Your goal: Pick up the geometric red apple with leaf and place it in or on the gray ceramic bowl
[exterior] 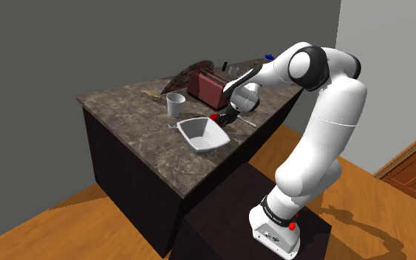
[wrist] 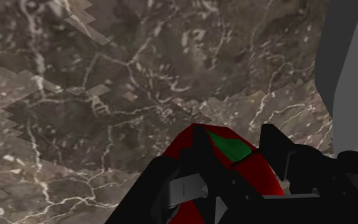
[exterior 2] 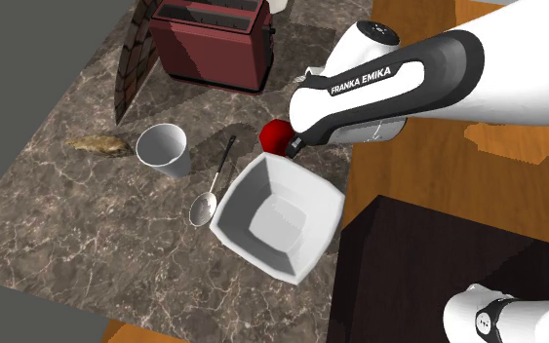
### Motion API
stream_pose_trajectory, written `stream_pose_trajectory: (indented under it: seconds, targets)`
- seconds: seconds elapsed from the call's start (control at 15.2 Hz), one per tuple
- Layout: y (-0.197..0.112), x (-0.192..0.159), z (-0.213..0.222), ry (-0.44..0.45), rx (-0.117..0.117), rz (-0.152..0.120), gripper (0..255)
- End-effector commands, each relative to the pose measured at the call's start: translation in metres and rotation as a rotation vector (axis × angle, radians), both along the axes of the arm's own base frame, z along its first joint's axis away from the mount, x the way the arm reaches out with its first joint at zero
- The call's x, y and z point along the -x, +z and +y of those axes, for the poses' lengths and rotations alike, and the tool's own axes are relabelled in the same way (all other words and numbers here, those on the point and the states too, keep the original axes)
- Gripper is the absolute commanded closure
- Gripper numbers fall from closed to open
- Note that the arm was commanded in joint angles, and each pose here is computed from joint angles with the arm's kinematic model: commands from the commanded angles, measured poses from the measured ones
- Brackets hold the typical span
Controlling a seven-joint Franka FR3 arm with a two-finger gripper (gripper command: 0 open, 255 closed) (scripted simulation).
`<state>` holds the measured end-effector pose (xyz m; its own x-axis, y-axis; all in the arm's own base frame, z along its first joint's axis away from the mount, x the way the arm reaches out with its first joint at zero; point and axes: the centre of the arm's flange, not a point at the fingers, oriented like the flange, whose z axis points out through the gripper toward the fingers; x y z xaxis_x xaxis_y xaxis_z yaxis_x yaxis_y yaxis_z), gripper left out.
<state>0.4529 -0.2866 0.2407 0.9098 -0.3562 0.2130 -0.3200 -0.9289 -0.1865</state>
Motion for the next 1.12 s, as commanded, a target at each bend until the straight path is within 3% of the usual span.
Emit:
stream_pose_trajectory:
  seconds: [0.0,0.26,1.06]
  targets:
    - [0.0,0.0,0.0,0.0,0.0,0.0,255]
    - [0.0,0.0,0.0,0.0,0.0,0.0,255]
    - [0.063,0.0,0.0,0.0,0.0,0.0,255]
